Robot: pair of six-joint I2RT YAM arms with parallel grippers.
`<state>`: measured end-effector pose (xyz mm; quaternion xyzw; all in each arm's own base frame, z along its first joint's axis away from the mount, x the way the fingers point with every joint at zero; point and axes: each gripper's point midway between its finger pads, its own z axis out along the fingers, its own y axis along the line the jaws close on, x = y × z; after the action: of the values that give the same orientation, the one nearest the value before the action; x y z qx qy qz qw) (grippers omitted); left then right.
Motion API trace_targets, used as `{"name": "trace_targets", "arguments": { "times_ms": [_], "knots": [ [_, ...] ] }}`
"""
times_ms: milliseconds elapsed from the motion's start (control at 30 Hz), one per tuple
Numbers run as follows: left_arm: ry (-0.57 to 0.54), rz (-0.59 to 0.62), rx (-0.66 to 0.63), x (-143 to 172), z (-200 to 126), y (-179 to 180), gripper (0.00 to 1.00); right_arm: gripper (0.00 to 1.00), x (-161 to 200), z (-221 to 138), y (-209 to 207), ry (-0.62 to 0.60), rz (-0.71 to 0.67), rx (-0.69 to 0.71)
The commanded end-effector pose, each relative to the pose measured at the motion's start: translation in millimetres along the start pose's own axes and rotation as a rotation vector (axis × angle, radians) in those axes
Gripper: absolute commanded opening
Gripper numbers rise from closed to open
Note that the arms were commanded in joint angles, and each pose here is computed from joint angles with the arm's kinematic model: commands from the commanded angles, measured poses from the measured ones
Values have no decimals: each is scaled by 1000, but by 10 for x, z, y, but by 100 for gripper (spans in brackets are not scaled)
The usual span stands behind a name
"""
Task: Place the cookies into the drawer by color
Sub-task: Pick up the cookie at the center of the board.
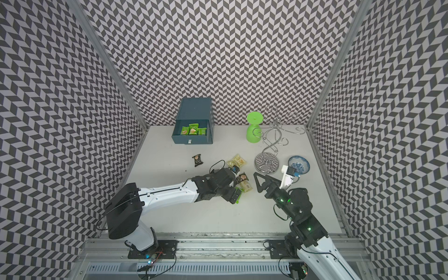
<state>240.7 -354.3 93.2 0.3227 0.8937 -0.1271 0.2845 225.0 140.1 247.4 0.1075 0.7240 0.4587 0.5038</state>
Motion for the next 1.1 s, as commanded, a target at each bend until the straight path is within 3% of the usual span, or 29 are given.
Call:
{"name": "trace_targets", "arguments": {
  "times_ms": [0, 367, 667, 900, 1067],
  "knots": [
    [9, -10, -23, 35, 135, -42, 99, 100, -17, -10, -13, -19, 2, 0],
    [118, 15, -163, 290, 528, -14, 98, 100, -15, -38, -25, -23, 4, 3],
    [162, 24, -174, 382, 652, -44, 83, 100, -12, -49, -17, -20, 3, 1],
    [172, 10, -133, 398, 662, -119, 60, 99, -21, -17, 0, -16, 5, -1],
    [175, 8, -125, 400, 643, -129, 53, 100, -17, 8, 1, -11, 7, 0]
  ]
}}
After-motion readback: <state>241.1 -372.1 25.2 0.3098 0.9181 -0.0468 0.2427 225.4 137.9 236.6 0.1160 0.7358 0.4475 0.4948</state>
